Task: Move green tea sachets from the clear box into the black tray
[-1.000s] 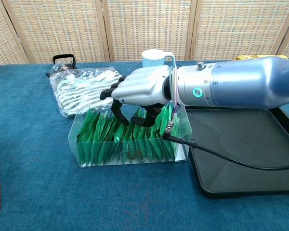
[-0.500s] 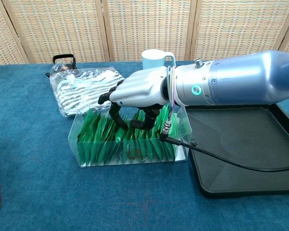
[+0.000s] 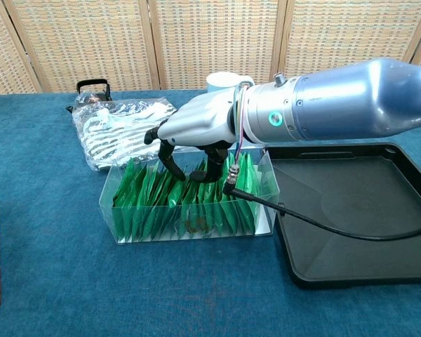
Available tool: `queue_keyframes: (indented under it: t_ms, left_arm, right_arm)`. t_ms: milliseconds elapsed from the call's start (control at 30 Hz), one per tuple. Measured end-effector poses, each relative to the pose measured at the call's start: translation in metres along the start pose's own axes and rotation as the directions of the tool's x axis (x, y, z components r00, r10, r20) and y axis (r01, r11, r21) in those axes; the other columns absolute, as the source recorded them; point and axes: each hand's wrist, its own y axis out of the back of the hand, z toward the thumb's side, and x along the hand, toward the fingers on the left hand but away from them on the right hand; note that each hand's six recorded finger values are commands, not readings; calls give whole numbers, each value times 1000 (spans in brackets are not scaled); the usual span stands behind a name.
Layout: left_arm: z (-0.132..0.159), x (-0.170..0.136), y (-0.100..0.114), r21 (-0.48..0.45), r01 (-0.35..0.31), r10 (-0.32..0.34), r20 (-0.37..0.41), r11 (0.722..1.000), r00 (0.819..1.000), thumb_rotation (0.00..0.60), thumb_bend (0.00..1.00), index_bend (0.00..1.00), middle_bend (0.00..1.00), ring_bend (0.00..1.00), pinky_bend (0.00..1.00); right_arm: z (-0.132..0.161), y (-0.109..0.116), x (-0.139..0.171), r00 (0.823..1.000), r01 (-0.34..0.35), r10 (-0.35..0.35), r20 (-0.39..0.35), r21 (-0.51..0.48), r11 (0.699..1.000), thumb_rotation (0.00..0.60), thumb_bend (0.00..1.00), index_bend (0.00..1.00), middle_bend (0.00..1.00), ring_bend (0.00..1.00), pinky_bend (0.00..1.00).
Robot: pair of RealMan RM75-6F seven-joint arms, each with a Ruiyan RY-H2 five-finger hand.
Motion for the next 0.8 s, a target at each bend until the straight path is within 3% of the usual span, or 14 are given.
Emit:
queue_keyframes:
  t_ms: [367, 800]
  left_arm:
    - [0, 1, -1, 1, 4, -4, 0, 1000, 1000, 600, 126, 0, 0, 0, 0]
    - [0, 0, 0, -2, 1, -1, 2, 1000, 1000, 600, 125, 0, 0, 0, 0]
  right_arm:
    - [1, 2, 2, 1000, -11, 11, -14, 4, 1000, 600, 103, 483, 83, 0, 70]
    - [4, 9, 4, 1000, -8, 8, -26, 15, 1000, 600, 62, 482, 81, 0, 70]
